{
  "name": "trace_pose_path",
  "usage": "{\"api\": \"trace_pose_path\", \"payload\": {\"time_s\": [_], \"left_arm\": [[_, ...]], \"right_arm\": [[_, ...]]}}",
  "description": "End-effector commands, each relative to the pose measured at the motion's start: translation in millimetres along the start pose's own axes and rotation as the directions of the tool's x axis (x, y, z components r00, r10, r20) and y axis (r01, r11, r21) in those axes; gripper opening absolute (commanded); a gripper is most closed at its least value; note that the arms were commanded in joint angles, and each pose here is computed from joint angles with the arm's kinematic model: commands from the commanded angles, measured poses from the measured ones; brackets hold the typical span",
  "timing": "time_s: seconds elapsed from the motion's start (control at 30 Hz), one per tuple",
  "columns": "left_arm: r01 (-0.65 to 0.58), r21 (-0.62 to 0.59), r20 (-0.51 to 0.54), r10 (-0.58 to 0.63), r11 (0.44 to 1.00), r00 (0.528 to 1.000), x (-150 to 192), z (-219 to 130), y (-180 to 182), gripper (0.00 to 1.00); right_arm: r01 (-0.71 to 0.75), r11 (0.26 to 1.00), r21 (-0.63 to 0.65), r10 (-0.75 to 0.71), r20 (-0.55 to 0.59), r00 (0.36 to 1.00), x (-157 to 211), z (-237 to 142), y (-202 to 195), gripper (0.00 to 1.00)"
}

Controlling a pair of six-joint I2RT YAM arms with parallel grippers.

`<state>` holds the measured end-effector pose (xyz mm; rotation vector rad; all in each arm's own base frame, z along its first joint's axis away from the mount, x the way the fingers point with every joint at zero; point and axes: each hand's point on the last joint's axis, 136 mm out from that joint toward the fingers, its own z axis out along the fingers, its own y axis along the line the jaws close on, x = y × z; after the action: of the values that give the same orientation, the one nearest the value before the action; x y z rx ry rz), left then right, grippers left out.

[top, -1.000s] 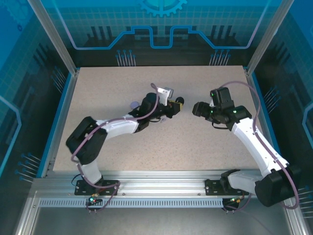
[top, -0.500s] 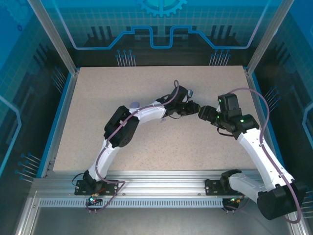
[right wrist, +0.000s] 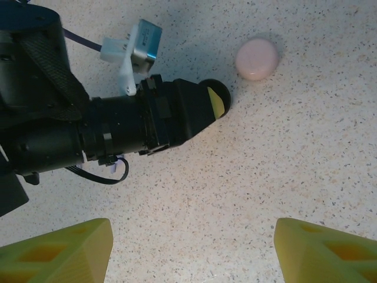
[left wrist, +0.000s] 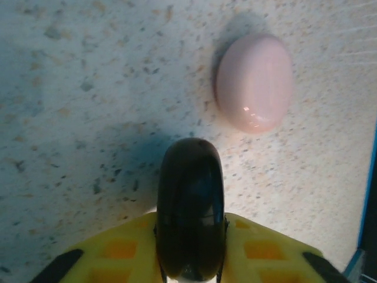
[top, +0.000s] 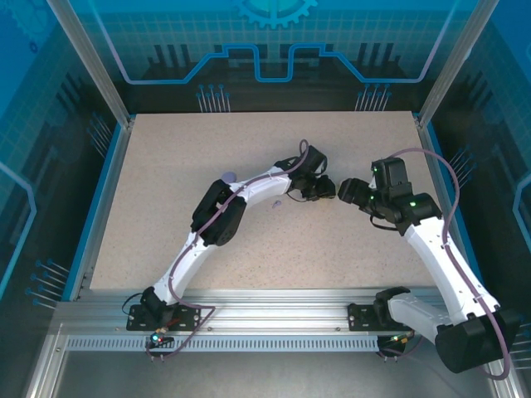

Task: Insert the wireless bluetooth earbuds into the charging case

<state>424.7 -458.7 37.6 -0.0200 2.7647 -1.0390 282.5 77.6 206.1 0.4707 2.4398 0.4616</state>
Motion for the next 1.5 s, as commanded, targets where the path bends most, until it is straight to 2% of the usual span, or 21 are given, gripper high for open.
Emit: {"api": "trace_pose_path", "payload": {"time_s": [0.0,0.23,0.33,0.6,0.73,0.9,0.93,1.0,1.07,1.23,1.33,1.47], "left_arm": [[0.005,-0.063,-0.012,-0.006,0.998,1.0,-3,-3,15,0.34],[-0.032,-0.076,0.017,0.033,0.997,0.999,-19,-27,16,0.49],[-0.073,-0.072,0.045,0.077,0.995,0.996,-27,-46,6,0.52],[-0.197,-0.038,0.154,0.201,0.98,0.967,-42,-120,-30,0.59],[-0.248,-0.076,0.226,0.259,0.966,0.939,-48,-162,-27,0.64],[-0.218,-0.186,0.257,0.261,0.958,0.931,-56,-200,21,0.71],[-0.198,-0.221,0.258,0.253,0.955,0.932,-57,-206,36,0.77],[-0.17,-0.287,0.259,0.247,0.943,0.934,-59,-217,63,0.79],[-0.139,-0.363,0.25,0.24,0.921,0.938,-59,-227,90,0.89],[-0.065,-0.549,0.205,0.209,0.834,0.956,-58,-246,155,0.91],[-0.033,-0.606,0.177,0.175,0.795,0.969,-56,-251,185,0.91],[-0.001,-0.621,0.141,0.113,0.784,0.984,-52,-250,215,0.91]], "right_arm": [[-0.004,1.0,-0.026,0.004,0.023,1.0,-9,-13,6,0.73],[-0.008,0.999,-0.038,0.009,0.03,1.0,-15,-20,12,0.74],[-0.013,0.999,-0.037,0.015,0.036,0.999,-17,-23,13,0.74],[-0.016,0.998,-0.069,0.019,0.044,0.999,-20,-36,21,0.75],[-0.023,0.997,-0.071,0.026,0.036,0.999,-17,-32,20,0.76],[-0.027,0.997,-0.068,0.027,0.012,1.0,-9,-17,23,0.79],[-0.022,0.998,-0.066,0.022,0.003,1.0,-6,-12,24,0.8],[-0.008,0.999,-0.053,0.007,-0.015,1.0,0,-3,27,0.81],[0.005,0.999,-0.046,-0.006,-0.034,0.999,6,6,30,0.82],[0.037,0.999,-0.039,-0.041,-0.085,0.996,25,30,41,0.85],[0.058,0.998,-0.034,-0.061,-0.11,0.992,34,42,47,0.85],[0.073,0.997,-0.032,-0.076,-0.131,0.988,40,52,54,0.85]]}}
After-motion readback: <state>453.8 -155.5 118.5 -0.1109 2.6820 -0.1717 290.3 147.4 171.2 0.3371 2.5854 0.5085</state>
